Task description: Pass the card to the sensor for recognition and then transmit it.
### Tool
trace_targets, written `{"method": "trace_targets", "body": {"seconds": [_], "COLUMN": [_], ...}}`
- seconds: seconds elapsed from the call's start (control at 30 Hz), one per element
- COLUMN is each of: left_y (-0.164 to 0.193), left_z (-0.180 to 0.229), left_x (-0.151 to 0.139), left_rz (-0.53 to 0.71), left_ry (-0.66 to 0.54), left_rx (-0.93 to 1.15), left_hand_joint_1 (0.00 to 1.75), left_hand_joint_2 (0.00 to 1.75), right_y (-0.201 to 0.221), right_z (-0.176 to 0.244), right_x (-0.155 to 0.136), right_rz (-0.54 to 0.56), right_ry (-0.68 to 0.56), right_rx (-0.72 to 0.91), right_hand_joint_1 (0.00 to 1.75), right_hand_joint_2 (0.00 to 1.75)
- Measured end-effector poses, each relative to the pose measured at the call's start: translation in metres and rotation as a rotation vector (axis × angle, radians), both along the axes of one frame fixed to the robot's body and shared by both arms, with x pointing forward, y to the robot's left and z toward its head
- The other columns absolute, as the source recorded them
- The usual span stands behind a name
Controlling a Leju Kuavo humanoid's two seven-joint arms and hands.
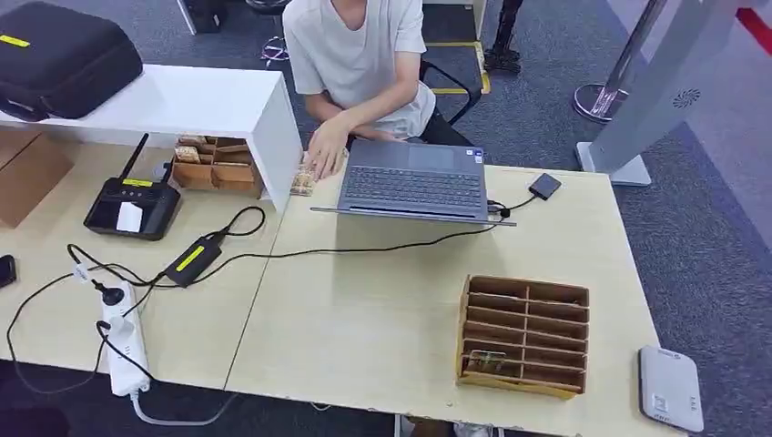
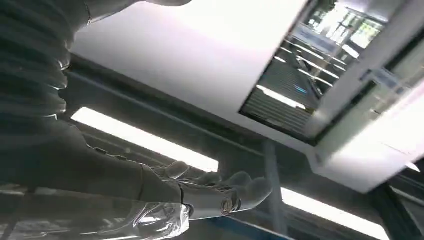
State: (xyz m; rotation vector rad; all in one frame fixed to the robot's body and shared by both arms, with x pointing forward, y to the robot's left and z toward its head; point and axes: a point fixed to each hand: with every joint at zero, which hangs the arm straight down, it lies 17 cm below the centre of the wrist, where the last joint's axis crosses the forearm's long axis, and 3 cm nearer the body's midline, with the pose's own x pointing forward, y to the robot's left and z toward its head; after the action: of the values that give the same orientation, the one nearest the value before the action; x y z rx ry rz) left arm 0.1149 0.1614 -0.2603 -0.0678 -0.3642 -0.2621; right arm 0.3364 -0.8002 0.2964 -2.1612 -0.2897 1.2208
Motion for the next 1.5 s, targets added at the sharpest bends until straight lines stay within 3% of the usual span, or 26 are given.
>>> {"method": "trace_targets", "body": {"seconds": [0.13,0.3,0.43,0.57,0.8,0.93,1.07,1.2,1.5], "left_y": [0.000,-0.001,-0.002,-0.002,-0.002,-0.002,-0.001,-0.001,-0.001], "left_z": [0.000,0.000,0.000,0.000,0.000,0.000,-0.001,-0.001,-0.001], "left_x": [0.000,0.000,0.000,0.000,0.001,0.001,0.002,0.002,0.002], "left_rz": [0.003,0.012,0.019,0.026,0.036,0.038,0.039,0.039,0.040], "left_ry": [0.006,0.013,0.016,0.018,0.026,0.037,0.044,0.044,0.045], "left_rx": [0.002,0.001,-0.002,-0.004,-0.004,0.000,0.003,0.005,0.005], "left_hand_joint_1": [0.00,0.00,0.00,0.00,0.00,0.00,0.00,0.00,0.00], "left_hand_joint_2": [1.75,1.75,1.75,1.75,1.75,1.75,1.75,1.75,1.75], "right_y": [-0.051,-0.099,-0.105,-0.083,-0.039,0.032,0.112,0.148,0.178], "right_z": [-0.015,-0.066,-0.136,-0.214,-0.300,-0.378,-0.441,-0.464,-0.482], "right_x": [-0.046,-0.133,-0.205,-0.262,-0.314,-0.343,-0.352,-0.350,-0.348], "right_rz": [-0.234,-0.477,-0.638,-0.786,-0.943,-1.045,-1.070,-1.062,-1.052], "right_ry": [0.044,0.150,0.225,0.301,0.464,0.581,0.688,0.722,0.764], "right_rx": [0.038,0.098,0.174,0.272,0.415,0.564,0.695,0.752,0.815], "right_hand_joint_1": [0.00,0.00,0.00,0.00,0.00,0.00,0.00,0.00,0.00], "right_hand_joint_2": [1.75,1.75,1.75,1.75,1.75,1.75,1.75,1.75,1.75]}}
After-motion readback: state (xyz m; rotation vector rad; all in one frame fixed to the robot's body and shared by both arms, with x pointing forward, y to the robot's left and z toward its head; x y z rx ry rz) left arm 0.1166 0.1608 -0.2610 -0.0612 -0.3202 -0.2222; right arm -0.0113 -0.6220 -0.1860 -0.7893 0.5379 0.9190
